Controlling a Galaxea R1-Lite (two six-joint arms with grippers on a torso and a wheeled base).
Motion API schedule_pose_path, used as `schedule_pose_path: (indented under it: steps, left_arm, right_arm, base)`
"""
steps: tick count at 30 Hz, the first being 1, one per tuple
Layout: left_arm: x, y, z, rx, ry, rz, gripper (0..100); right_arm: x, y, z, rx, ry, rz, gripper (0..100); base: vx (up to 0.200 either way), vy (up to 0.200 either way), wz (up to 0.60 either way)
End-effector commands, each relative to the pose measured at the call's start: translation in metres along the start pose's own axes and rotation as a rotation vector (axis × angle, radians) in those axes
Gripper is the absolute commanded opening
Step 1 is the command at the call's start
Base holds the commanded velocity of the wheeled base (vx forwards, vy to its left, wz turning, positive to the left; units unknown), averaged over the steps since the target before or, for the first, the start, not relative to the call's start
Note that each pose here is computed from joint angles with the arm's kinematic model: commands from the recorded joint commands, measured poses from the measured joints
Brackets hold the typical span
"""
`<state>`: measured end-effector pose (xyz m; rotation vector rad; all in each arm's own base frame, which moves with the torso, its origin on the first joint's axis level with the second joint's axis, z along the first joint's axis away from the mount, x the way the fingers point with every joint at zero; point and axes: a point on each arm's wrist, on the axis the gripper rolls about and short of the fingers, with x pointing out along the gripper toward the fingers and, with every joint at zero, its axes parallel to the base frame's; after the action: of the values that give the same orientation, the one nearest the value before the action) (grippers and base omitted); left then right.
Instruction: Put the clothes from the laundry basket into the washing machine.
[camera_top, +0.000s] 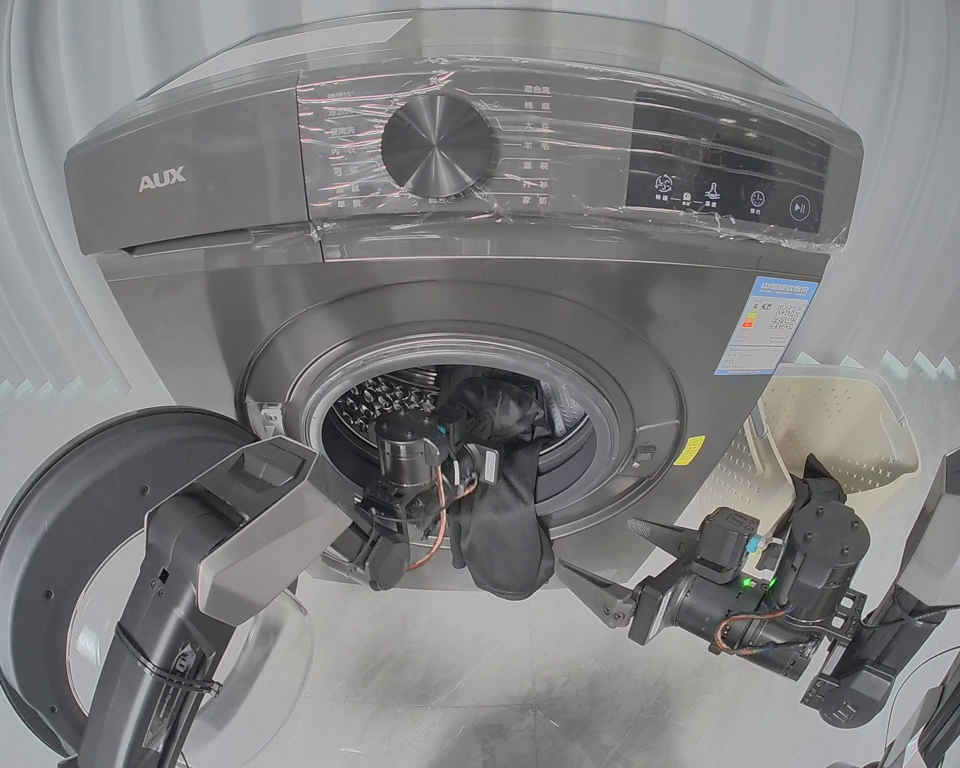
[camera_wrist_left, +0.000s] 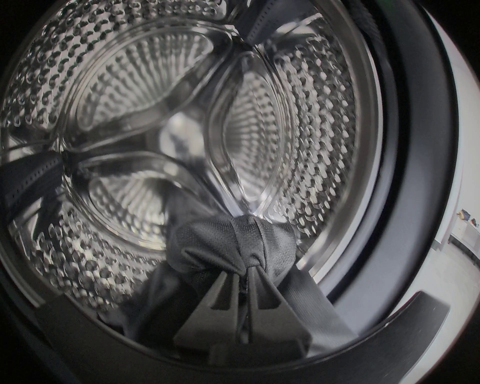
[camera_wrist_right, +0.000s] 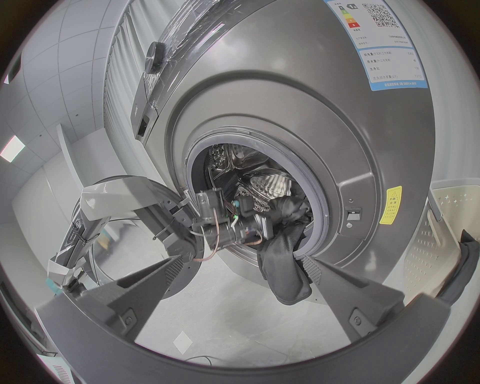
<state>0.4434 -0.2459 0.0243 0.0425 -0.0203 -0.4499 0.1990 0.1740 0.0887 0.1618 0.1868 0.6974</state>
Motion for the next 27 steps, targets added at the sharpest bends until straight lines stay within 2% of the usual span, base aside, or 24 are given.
schedule_pose_path:
  steps: [1,3,6,10,11,13,20,23,26,27]
  left_arm:
    - [0.016,0.019,0.031,-0.010,-0.123,0.065,0]
    - [0.018,0.019,0.033,-0.010,-0.131,0.071,0]
    - [0.025,0.027,0.038,-0.014,-0.167,0.115,0]
    - [0.025,0.029,0.038,-0.014,-0.167,0.125,0]
    - [0.025,0.029,0.035,-0.013,-0.156,0.124,100]
    - [0.024,0.029,0.034,-0.015,-0.153,0.124,100]
    - [0.009,0.021,0.024,-0.008,-0.072,0.090,100]
    - [0.000,0.012,0.021,-0.004,-0.036,0.061,100]
    - [-0.013,-0.001,0.013,0.000,0.027,-0.005,100]
    - [-0.013,-0.001,0.013,0.000,0.027,-0.005,100]
  right_arm:
    - [0.000,0.000,0.000,0.000,0.000,0.000,100]
    - [0.000,0.000,0.000,0.000,0.000,0.000,100]
    - [0.000,0.000,0.000,0.000,0.000,0.000,100]
    - [0.000,0.000,0.000,0.000,0.000,0.000,100]
    - [0.000,0.000,0.000,0.000,0.000,0.000,100]
    - [0.000,0.000,0.000,0.000,0.000,0.000,100]
    - [0.000,0.000,-0.001,0.000,0.003,-0.001,100]
    - [0.001,0.000,-0.001,0.000,0.004,-0.001,100]
    - [0.001,0.000,-0.002,0.000,0.006,-0.001,100]
    - [0.001,0.000,-0.002,0.000,0.006,-0.001,100]
  base:
    - [0.000,0.000,0.00]
    - [0.000,0.000,0.00]
    - [0.000,0.000,0.00]
    - [0.000,0.000,0.00]
    - [0.000,0.000,0.00]
    - [0.000,0.000,0.00]
    - [0.000,0.000,0.00]
    - [0.000,0.000,0.00]
    - [0.000,0.000,0.00]
    - [0.000,0.000,0.00]
